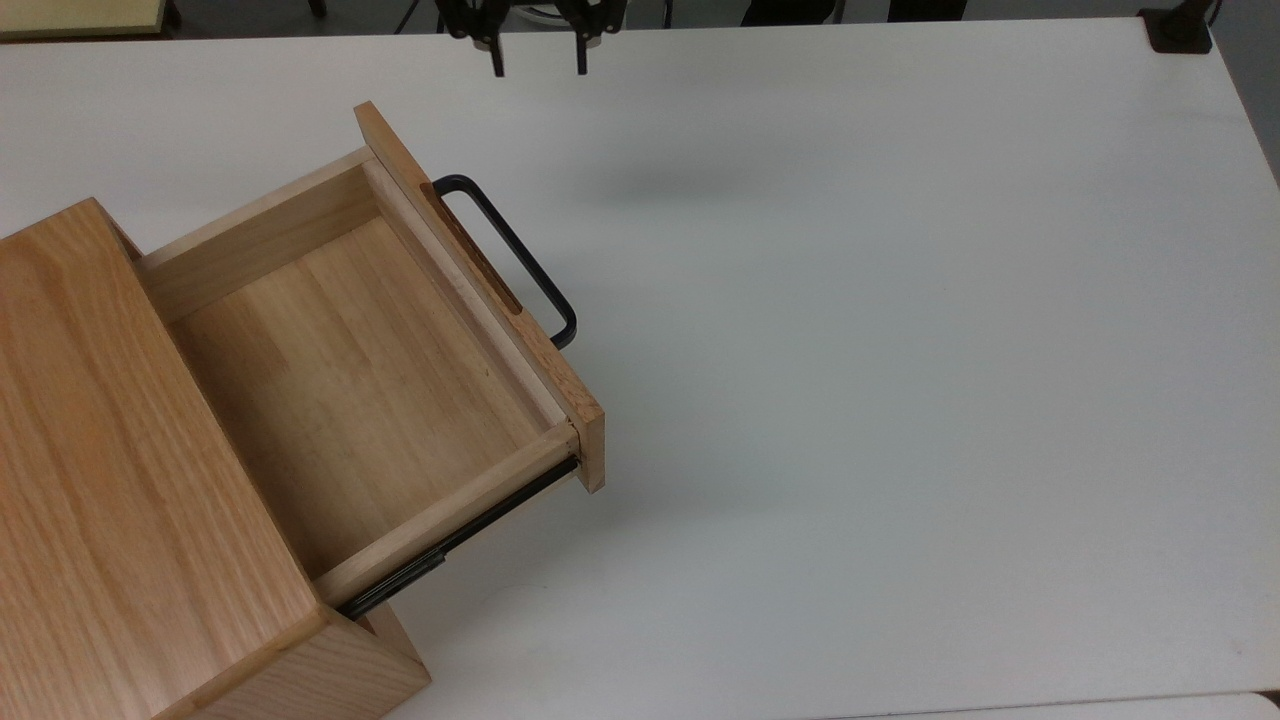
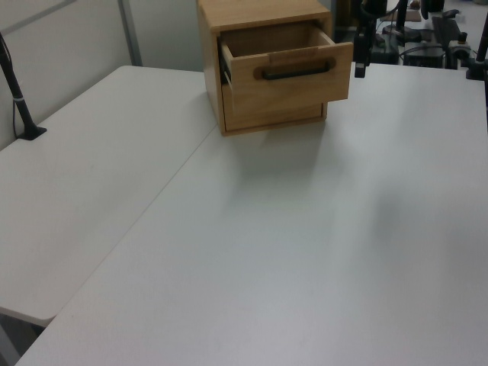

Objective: Close the drawer by sliding it
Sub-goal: 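Move the gripper down toward the drawer's black handle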

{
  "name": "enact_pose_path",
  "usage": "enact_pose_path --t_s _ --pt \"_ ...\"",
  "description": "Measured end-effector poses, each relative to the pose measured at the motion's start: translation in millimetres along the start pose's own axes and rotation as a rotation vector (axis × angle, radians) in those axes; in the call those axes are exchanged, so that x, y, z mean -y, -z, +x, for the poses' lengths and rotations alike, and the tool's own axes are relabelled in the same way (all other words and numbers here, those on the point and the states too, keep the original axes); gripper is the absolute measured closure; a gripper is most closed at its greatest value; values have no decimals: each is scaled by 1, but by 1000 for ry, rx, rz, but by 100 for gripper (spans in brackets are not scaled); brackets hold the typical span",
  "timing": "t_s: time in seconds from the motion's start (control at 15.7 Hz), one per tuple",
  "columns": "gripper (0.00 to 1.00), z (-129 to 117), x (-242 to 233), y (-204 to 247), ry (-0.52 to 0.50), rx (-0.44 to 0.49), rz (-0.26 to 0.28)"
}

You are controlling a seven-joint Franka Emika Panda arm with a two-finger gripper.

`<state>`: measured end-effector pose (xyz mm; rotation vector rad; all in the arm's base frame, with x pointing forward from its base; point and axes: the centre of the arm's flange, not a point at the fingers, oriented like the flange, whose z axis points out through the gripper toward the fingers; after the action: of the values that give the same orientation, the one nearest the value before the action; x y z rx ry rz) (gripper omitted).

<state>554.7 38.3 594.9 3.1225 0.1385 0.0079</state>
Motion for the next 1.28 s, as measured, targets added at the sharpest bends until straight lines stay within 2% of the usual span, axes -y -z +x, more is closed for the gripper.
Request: enact_pose_path --t_s 0.32,0.38,0.57,0.89,1.08,1.28 --pt "89 2 1 -5 -7 9 2" --pt "96 4 2 -8 -29 13 3" --pt "96 22 17 -23 -149 -25 11" --pt "96 58 31 -54 -478 -116 53" --pt "96 77 28 -66 -656 -127 74" --pt "97 98 20 -75 -780 -136 85"
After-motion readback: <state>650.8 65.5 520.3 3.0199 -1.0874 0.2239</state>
